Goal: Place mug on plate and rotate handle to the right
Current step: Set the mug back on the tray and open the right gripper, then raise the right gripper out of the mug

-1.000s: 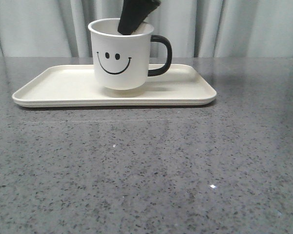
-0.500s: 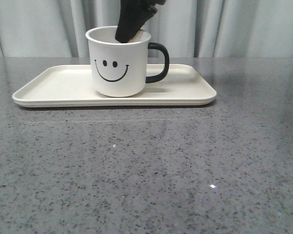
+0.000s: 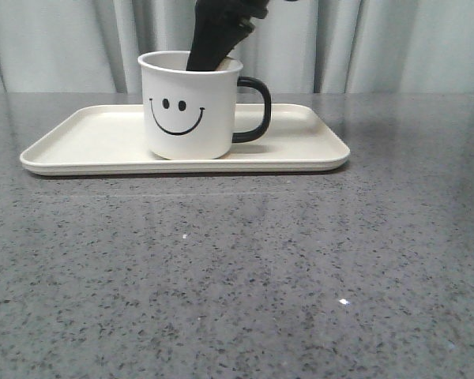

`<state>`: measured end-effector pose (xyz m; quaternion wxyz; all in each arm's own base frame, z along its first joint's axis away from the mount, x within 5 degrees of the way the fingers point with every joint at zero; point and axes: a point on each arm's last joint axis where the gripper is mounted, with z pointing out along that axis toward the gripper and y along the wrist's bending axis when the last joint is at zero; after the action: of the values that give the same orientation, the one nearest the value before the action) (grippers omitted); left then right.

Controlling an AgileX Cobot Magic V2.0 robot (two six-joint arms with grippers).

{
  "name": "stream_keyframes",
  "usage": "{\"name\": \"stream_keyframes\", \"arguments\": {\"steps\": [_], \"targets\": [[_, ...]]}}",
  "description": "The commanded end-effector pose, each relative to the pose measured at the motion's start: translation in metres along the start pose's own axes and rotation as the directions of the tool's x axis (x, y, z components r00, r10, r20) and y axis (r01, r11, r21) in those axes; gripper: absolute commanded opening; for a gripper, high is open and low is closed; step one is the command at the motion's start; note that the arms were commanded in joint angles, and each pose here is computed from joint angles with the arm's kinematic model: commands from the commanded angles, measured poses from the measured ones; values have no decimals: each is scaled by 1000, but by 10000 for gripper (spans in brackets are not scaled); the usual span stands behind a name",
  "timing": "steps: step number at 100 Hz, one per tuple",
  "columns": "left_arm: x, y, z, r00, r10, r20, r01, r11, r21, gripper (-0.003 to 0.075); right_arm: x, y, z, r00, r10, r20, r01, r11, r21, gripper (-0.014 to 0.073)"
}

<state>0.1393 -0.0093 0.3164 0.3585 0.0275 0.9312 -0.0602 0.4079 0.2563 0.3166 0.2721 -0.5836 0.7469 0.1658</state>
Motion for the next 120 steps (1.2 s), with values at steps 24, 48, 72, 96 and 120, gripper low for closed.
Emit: {"name": "stream_keyframes", "arguments": {"steps": [24,48,72,96,120], "targets": [[-11,-1,-7,996,-5,84,5,1000,1,494,-10,15,-33,999,-36,10,36,999,-39,19],[-11,-1,-7,996,-5,84,5,1000,1,494,-13,13,-34,999,-10,38,11,1000,-9,291],[-11,-1,-7,996,-5,84,5,1000,1,494,-22,10,-46,993,15,114,-24,997,70,358],[-11,-1,-7,996,-5,84,5,1000,1,494,-34,17,-78,980,46,195,-72,989,127,374],[-11,-1,-7,996,-5,84,5,1000,1,494,-40,32,-135,960,90,266,-146,970,196,390]]}}
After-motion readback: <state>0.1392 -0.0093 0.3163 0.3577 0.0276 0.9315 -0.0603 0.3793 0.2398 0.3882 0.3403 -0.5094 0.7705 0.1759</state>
